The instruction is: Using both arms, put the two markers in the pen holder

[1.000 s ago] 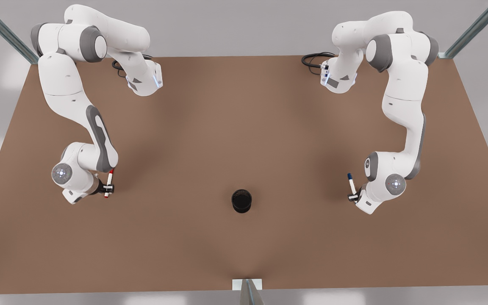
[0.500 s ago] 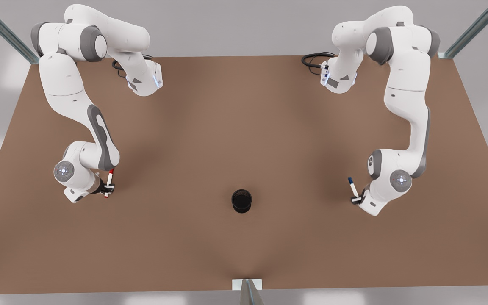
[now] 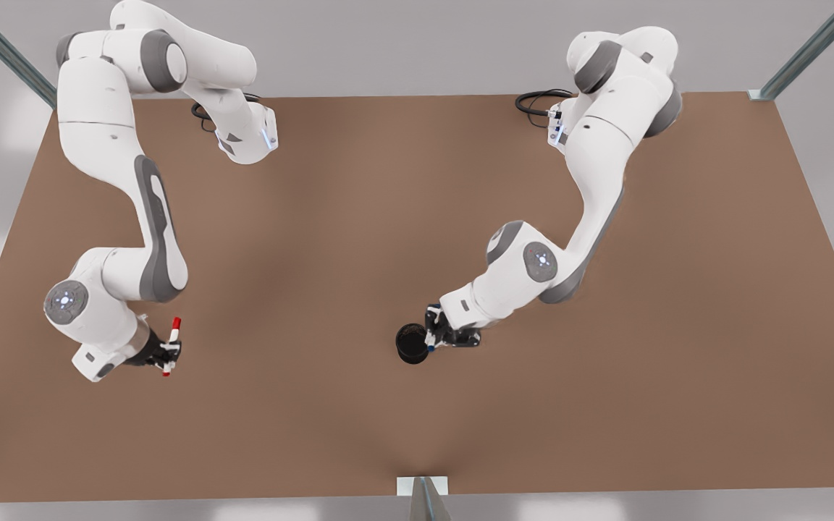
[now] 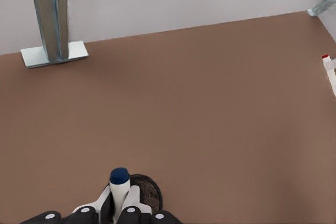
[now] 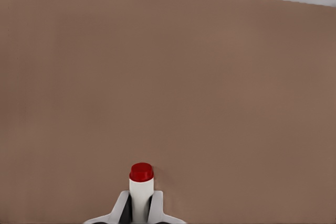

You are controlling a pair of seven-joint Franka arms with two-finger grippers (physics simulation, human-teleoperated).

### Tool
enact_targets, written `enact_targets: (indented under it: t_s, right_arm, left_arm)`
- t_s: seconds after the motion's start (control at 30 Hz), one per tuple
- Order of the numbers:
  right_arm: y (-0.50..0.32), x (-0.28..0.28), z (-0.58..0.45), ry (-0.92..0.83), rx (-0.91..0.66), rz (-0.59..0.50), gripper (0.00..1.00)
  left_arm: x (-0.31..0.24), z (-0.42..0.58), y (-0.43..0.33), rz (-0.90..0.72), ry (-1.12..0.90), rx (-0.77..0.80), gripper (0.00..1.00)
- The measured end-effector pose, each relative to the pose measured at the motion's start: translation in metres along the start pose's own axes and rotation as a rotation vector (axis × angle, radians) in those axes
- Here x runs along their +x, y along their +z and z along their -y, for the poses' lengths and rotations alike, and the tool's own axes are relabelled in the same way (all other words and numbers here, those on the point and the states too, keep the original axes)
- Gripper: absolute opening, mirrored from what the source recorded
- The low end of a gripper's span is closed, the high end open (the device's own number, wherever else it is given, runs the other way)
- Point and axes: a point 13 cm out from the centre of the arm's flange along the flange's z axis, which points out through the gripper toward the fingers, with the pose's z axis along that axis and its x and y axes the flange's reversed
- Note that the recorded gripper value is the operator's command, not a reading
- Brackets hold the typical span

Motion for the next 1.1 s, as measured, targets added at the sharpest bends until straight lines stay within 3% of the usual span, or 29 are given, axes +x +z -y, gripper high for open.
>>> enact_targets:
  t_s: [0.13,0.33,0.67,1.03,1.07,1.1]
  right_arm:
    - [-0.074,-0.026,-0.1,-0.132,-0.075,0.016,0.21]
    - [-0.126,-0.018,-0.238,-0.269,-0.165,0.009,0.21]
    - [-0.14,-0.043,-0.383,-0.321,-0.248,0.1,0.21]
    - [-0.136,-0.052,-0.406,-0.258,-0.272,0.131,0.21]
    - [-0.136,-0.052,-0.406,-0.253,-0.273,0.131,0.21]
    - [-0.135,-0.052,-0.406,-0.248,-0.273,0.132,0.21]
  left_arm:
    - [-0.03,0.041,0.037,0.238,0.136,0.037,0.21]
    - [-0.041,0.049,0.042,0.411,0.256,0.022,0.21]
    - [-0.01,0.029,0.044,0.427,0.385,-0.035,0.21]
    - [0.03,0.014,0.07,0.39,0.463,-0.064,0.23]
    - [0.033,0.013,0.072,0.388,0.468,-0.065,0.36]
    - [0.034,0.013,0.074,0.386,0.472,-0.066,0.89]
